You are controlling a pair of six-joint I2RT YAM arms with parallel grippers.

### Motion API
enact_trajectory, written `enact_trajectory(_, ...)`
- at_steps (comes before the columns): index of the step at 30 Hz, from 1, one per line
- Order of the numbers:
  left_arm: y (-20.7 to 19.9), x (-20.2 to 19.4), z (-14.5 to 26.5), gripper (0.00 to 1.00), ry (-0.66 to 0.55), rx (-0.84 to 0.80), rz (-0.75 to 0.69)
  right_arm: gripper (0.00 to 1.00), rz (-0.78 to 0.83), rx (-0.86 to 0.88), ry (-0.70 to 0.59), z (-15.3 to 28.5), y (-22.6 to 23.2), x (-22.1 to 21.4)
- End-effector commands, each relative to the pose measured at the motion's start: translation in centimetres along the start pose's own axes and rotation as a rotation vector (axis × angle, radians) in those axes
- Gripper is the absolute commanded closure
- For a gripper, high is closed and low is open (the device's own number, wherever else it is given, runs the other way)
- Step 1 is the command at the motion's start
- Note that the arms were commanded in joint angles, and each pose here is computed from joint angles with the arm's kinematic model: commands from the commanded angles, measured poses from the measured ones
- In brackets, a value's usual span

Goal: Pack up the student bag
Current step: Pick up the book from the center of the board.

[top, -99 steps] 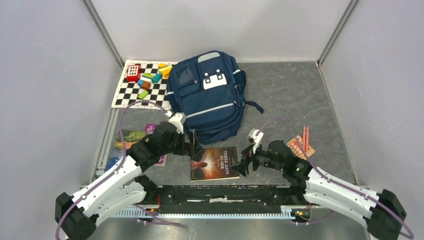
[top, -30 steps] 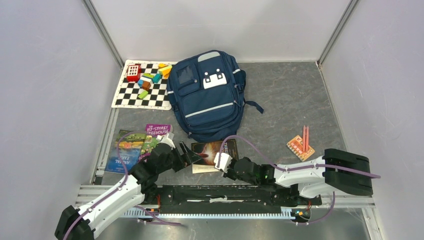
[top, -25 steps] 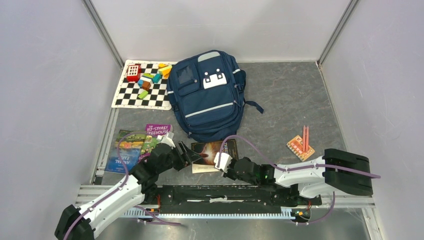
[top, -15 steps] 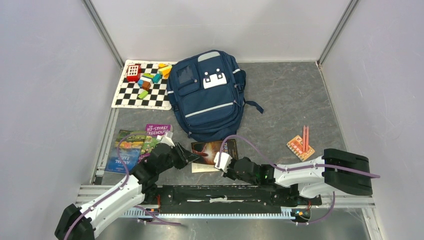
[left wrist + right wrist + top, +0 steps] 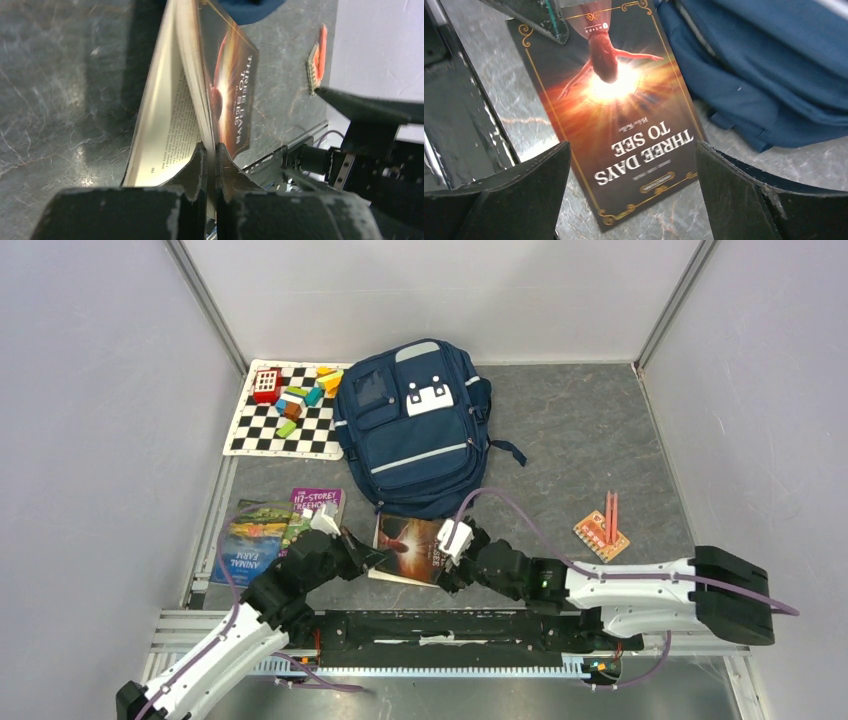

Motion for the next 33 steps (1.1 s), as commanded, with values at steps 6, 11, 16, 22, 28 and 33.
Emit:
enact_trajectory(6,-5.4,4.4,4.6,0.98,-0.063,-0.072,-0.431,0.02,-0.175,0.172,-0.076,0.9,-1.9,6.6)
enact_trajectory(11,-9.3,4.8,6.1,0.98,-0.025,-0.253,-0.571,0.02,-0.241,0.283,-0.100,1.5,-2.4,8.4)
enact_trajectory(16,-12.5,4.2,7.5,0.98,0.049,-0.450,-0.686,0.02,-0.250,0.373,-0.113,2.1,-3.0,9.1)
enact_trajectory(22,-14.6,3.4,8.6,0.98,0.146,-0.600,-0.758,0.02,-0.219,0.334,-0.137,2.7,-4.8,9.4)
enact_trajectory(28,-15.6,2.7,8.8,0.98,0.194,-0.718,-0.757,0.02,-0.235,0.351,-0.089,2.4,-5.5,7.9)
enact_trajectory(33,-16.1,2.7,9.0,0.98,0.203,-0.747,-0.777,0.08,-0.264,0.533,-0.079,3.0,-3.3,7.7)
Point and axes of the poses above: each gripper's point midway between its finger pads, its own z axis back along the fingers, its own y axis along the line the jaws close on, x = y × z, the point moved 4 cm from there along z, back along the fingers, and after that the axes turned 7 degrees about -z, right-handed, at the moved point
